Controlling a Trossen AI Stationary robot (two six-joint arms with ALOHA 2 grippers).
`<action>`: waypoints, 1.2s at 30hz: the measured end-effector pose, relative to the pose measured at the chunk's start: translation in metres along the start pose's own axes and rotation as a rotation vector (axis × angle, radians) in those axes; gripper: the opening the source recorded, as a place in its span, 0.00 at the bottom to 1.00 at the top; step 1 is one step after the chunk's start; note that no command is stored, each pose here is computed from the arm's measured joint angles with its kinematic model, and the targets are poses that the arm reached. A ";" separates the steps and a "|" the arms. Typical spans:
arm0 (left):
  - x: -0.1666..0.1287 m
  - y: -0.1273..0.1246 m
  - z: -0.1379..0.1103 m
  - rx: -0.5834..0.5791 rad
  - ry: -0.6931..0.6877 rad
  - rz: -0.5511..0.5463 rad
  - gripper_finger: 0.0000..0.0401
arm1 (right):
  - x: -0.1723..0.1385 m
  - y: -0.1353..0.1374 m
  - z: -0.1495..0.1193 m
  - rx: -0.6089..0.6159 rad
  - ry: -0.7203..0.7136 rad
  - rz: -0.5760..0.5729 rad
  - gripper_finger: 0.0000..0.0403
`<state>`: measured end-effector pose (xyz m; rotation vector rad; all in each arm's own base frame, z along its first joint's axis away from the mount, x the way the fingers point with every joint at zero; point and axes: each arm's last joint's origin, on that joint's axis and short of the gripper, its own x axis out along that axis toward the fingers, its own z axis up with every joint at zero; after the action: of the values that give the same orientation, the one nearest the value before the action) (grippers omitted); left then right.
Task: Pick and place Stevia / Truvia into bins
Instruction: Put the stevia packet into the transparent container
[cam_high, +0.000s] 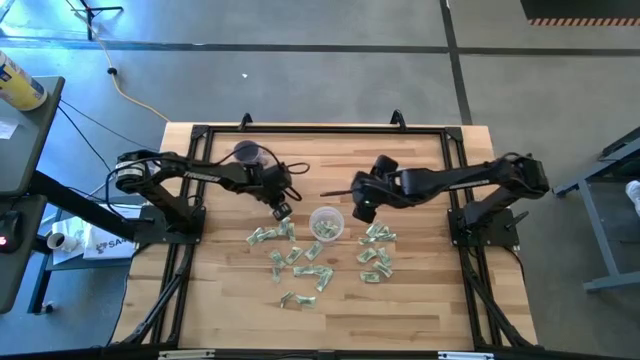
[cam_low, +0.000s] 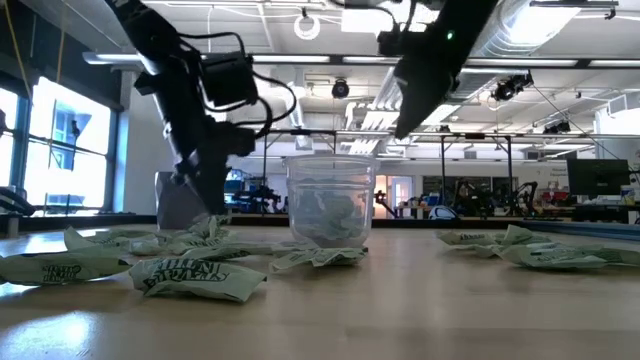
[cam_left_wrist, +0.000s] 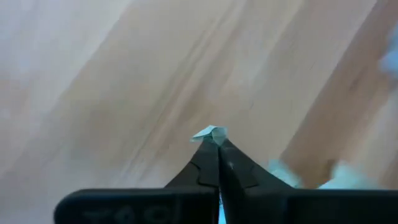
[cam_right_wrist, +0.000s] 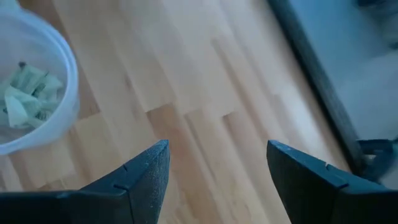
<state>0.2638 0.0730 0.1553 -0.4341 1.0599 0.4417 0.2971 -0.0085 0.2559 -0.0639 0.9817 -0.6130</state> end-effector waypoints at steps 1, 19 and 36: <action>-0.003 -0.003 0.005 -0.013 -0.004 -0.021 0.10 | -0.007 -0.002 -0.001 0.004 -0.016 -0.018 0.64; -0.067 -0.127 0.064 0.170 -0.285 -0.305 0.07 | -0.063 0.013 -0.104 0.100 -0.012 0.102 0.64; -0.042 -0.127 0.059 0.174 -0.207 -0.250 0.45 | -0.059 0.023 -0.111 -0.060 -0.002 0.203 0.64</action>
<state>0.3583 -0.0064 0.2344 -0.3524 0.8226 0.1659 0.1952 0.0648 0.2302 -0.0181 0.9905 -0.3971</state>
